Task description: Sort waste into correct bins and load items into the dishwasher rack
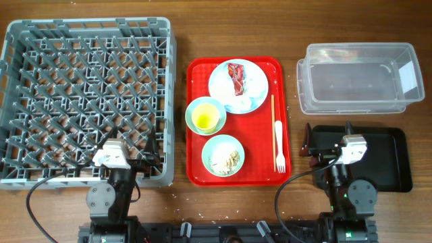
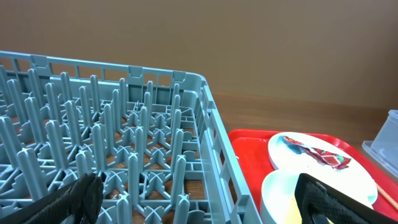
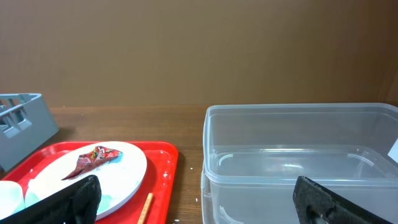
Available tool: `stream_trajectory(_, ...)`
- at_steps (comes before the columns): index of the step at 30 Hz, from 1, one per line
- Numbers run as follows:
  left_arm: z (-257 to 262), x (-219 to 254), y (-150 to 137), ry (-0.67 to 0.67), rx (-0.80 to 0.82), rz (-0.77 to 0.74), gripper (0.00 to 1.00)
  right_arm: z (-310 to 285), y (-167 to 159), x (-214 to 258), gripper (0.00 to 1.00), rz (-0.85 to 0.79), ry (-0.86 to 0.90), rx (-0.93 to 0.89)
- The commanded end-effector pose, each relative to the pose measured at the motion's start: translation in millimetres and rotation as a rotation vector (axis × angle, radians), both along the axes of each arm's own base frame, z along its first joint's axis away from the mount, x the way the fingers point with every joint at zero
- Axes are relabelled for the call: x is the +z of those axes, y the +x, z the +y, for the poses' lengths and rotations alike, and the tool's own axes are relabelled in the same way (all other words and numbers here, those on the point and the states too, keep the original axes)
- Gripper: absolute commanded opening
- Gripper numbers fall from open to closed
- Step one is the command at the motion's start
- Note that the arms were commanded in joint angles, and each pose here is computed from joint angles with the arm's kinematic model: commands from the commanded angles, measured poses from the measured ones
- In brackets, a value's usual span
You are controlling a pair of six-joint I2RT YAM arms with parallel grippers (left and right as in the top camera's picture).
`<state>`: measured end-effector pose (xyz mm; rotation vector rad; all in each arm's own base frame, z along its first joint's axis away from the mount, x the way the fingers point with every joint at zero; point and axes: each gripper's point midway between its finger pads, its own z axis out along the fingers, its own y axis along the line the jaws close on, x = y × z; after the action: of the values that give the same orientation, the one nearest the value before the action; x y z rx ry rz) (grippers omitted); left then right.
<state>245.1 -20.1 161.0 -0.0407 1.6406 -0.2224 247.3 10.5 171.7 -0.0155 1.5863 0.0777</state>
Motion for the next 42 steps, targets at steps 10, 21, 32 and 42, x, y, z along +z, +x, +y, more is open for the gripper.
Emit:
stream_trajectory(10,0,-3,0,0.011,0.0,0.001,1.0,0,0,0,1.0,-0.002,-0.013,0.001)
stream_trajectory(21,0,-3,0,0.011,0.0,0.001,1.0,0,0,0,1.0,-0.002,-0.012,0.001)
stream_trajectory(32,-5,-2,-1,-0.001,-0.03,-0.002,1.0,0,0,0,1.0,-0.002,-0.013,0.001)
stream_trajectory(42,-85,27,-35,-0.001,-0.541,-0.125,1.0,0,0,0,1.0,-0.002,-0.013,0.001)
